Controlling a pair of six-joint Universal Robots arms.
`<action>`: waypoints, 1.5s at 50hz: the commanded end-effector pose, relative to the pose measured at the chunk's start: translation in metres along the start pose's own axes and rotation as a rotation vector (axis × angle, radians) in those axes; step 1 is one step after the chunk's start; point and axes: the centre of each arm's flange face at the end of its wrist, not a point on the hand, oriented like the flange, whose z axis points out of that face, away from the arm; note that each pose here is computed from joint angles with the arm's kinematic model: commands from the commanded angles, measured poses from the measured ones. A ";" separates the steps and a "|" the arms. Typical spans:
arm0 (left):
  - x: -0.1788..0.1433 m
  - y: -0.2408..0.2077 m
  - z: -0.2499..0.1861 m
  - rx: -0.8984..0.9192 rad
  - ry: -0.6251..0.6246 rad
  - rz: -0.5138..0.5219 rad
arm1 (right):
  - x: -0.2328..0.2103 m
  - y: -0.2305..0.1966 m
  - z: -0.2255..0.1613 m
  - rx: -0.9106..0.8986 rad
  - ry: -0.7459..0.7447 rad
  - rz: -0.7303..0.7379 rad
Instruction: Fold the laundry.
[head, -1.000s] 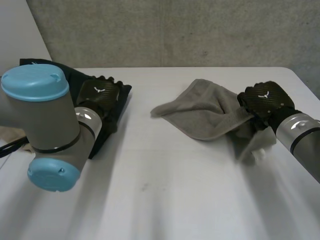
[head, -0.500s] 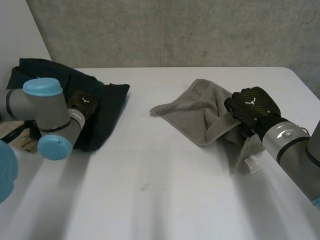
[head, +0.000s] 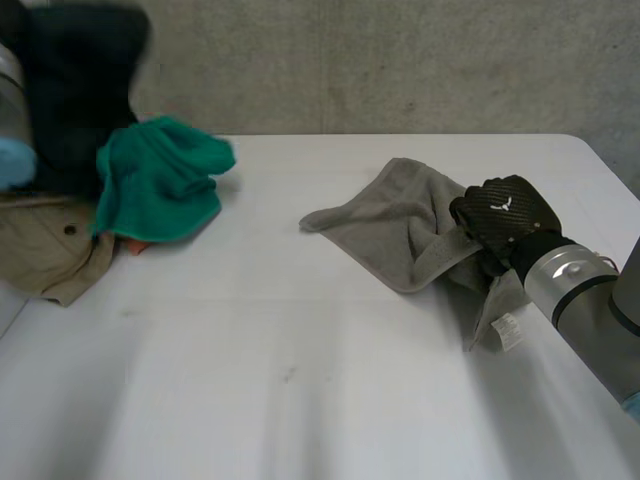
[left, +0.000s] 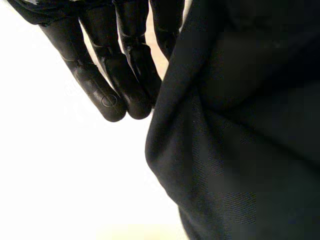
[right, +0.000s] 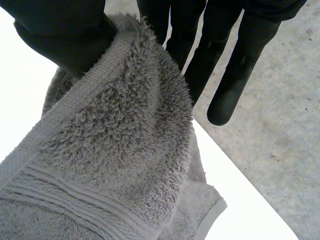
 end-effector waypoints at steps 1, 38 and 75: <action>-0.017 0.026 0.026 -0.052 -0.060 0.097 | -0.003 -0.001 0.000 0.002 -0.008 -0.001; 0.061 -0.029 -0.094 -0.103 0.439 -0.030 | 0.036 -0.078 -0.017 0.226 0.080 0.006; 0.216 -0.022 -0.266 -0.678 0.933 -0.439 | 0.028 -0.179 -0.087 0.280 0.067 0.045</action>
